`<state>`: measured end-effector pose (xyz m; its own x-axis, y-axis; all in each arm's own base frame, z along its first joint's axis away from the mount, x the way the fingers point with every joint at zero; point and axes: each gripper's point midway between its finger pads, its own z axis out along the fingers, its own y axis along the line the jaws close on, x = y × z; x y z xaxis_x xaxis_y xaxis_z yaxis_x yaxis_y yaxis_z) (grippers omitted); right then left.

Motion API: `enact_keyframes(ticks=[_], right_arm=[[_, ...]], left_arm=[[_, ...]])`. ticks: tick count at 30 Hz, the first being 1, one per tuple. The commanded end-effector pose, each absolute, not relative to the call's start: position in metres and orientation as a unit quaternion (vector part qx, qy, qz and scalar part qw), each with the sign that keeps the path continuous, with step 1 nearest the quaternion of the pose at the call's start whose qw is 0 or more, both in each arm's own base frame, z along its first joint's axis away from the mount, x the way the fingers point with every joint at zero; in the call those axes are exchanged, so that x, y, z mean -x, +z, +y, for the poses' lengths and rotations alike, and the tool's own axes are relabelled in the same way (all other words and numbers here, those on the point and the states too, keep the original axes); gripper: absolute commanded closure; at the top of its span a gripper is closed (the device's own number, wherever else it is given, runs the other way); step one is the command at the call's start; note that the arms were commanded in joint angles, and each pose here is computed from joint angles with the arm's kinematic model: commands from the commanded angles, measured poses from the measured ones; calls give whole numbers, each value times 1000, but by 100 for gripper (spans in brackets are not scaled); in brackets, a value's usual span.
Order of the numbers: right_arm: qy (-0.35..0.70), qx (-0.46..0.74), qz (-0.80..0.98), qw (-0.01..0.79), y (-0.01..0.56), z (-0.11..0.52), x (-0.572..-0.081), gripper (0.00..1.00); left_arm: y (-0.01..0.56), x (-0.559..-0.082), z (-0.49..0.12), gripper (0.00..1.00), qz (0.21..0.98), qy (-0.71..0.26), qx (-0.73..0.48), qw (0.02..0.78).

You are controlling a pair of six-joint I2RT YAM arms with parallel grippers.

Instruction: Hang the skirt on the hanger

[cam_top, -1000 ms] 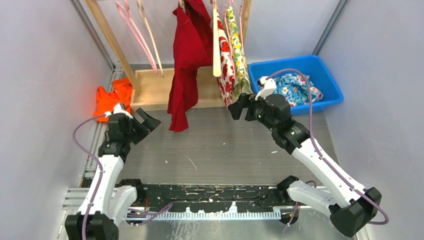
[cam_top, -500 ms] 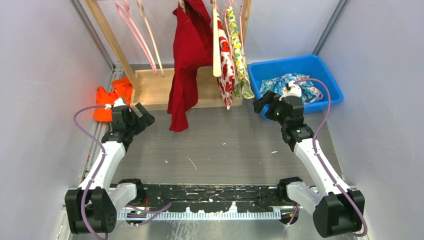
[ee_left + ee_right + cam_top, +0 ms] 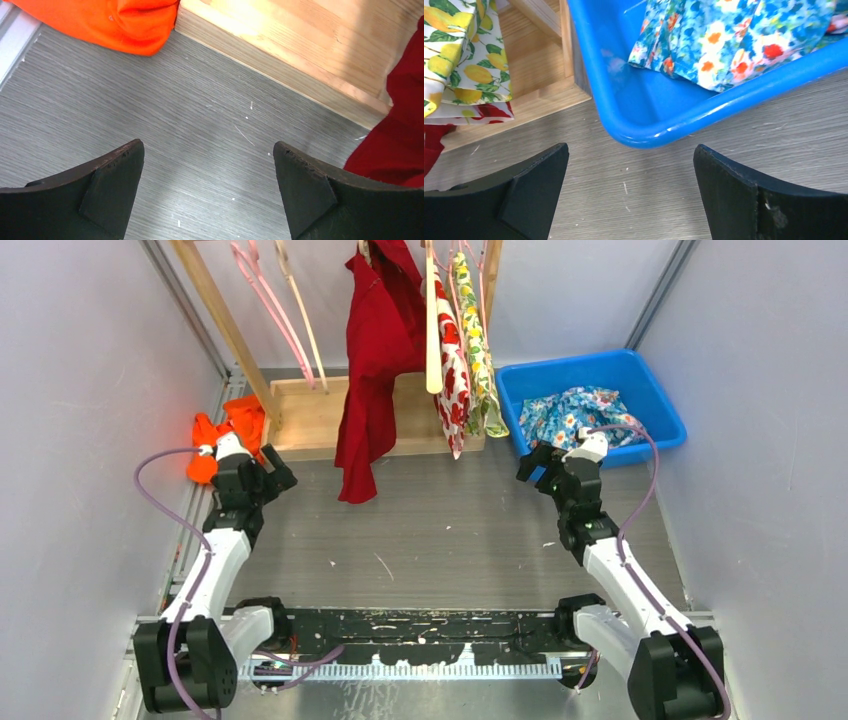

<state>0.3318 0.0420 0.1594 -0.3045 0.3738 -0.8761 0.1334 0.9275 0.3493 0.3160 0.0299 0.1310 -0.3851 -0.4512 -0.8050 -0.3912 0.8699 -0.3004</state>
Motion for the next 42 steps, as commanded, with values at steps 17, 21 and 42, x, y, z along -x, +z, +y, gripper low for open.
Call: enact_keyframes(ticks=[17, 21, 42], right_arm=[[-133, -180, 689, 689, 146, -42, -361, 0], [-136, -172, 696, 684, 146, -44, -369, 0], [-107, -158, 699, 689, 102, -33, -339, 0]], left_arm=[[90, -379, 54, 0, 820, 37, 102, 562], [83, -386, 46, 0, 831, 16, 79, 550], [87, -382, 9, 0, 770, -66, 17, 635]])
